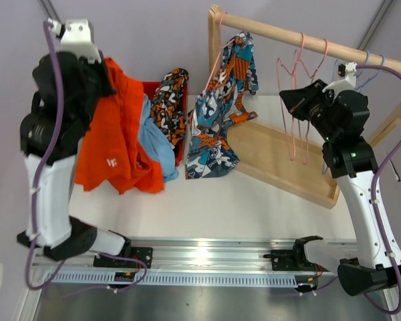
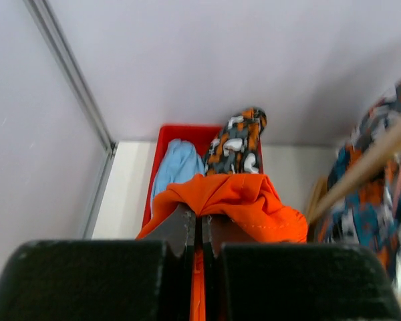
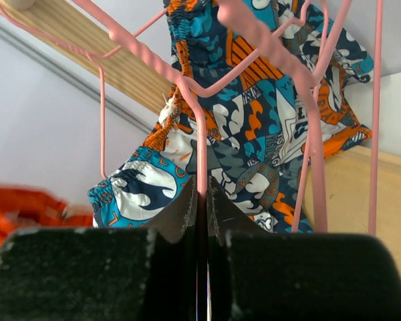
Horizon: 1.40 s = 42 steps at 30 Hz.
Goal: Remove the shorts from the hanger
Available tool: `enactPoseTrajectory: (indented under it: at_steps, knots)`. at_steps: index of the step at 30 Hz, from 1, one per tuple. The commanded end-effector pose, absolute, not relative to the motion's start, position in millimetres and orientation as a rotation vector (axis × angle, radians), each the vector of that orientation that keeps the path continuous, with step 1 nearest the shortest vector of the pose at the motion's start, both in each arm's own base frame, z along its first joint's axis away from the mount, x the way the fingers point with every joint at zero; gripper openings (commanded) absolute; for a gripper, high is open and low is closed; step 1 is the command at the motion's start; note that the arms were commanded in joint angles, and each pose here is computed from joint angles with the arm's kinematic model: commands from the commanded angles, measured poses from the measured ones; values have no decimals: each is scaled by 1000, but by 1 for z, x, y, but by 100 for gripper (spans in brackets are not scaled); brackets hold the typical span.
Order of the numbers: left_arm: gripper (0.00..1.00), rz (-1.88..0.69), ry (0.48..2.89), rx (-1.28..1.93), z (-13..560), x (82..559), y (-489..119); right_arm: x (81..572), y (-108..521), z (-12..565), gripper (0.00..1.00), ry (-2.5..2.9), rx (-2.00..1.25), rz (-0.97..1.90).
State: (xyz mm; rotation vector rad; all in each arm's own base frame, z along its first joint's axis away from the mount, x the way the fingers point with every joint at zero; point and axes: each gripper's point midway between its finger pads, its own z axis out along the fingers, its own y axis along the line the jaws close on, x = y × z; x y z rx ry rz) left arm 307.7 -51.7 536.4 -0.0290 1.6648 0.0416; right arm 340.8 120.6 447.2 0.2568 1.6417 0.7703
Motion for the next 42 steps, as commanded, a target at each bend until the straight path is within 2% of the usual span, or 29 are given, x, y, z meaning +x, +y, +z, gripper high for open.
enactPoseTrajectory:
  at_steps: [1,4,6,7,8,9,10,11,12,13,15,16,17,20,26,27,30,32,34,35,37,38,41,42]
  knots:
    - [0,-128,1532,-27,576,360,-60,316,129,386,0,1854,259,792]
    - [0,-206,1560,-46,555,422,-63,311,128,378,0,1868,263,794]
    - [0,-226,1631,-52,518,469,-64,304,127,373,0,1877,256,792]
    - [2,-228,1647,-59,507,484,-65,301,128,372,0,1882,240,794]
    - [10,-217,1678,-77,491,498,-64,297,128,375,0,1877,217,789]
    - [26,-201,1743,-98,457,523,-64,295,127,376,9,1875,209,786]
    - [83,-201,1779,-107,440,533,-65,291,128,377,37,1879,196,791]
    - [99,-196,1815,-120,424,541,-65,288,128,381,53,1870,182,793]
    - [99,-196,1843,-129,410,547,-65,284,128,388,67,1854,168,791]
    - [99,-201,1887,-141,393,551,-68,281,128,391,85,1851,160,795]
    - [99,-203,1924,-165,378,549,-66,276,127,403,98,1821,137,798]
    - [99,-215,1859,-167,404,539,-65,274,129,407,99,1813,123,806]
    - [99,-209,1907,-170,381,534,-66,272,130,411,99,1807,113,813]
    - [99,-216,1803,-164,420,503,-61,267,133,428,99,1772,83,838]
    - [99,-207,1762,-135,454,434,-54,246,136,479,99,1659,24,883]
    - [99,-197,1811,-122,434,427,-56,242,136,489,100,1636,11,890]
    - [99,-205,1763,-97,440,385,-56,224,135,535,99,1532,-23,916]
    - [99,-206,1815,-81,405,368,-59,215,137,566,99,1464,-40,950]
    - [99,-222,1747,-82,417,336,-56,213,142,584,99,1427,-66,987]
    - [99,-217,1809,-80,384,330,-57,217,146,594,99,1415,-68,1014]
    - [99,-242,1776,-81,386,304,-56,225,154,603,99,1397,-82,1041]
    - [99,-238,1836,-85,355,299,-56,225,164,606,99,1393,-106,1071]
    - [99,-241,1838,-89,339,275,-53,253,188,607,99,1402,-122,1060]
    - [99,-236,1884,-92,316,270,-52,268,214,593,99,1461,-153,1085]
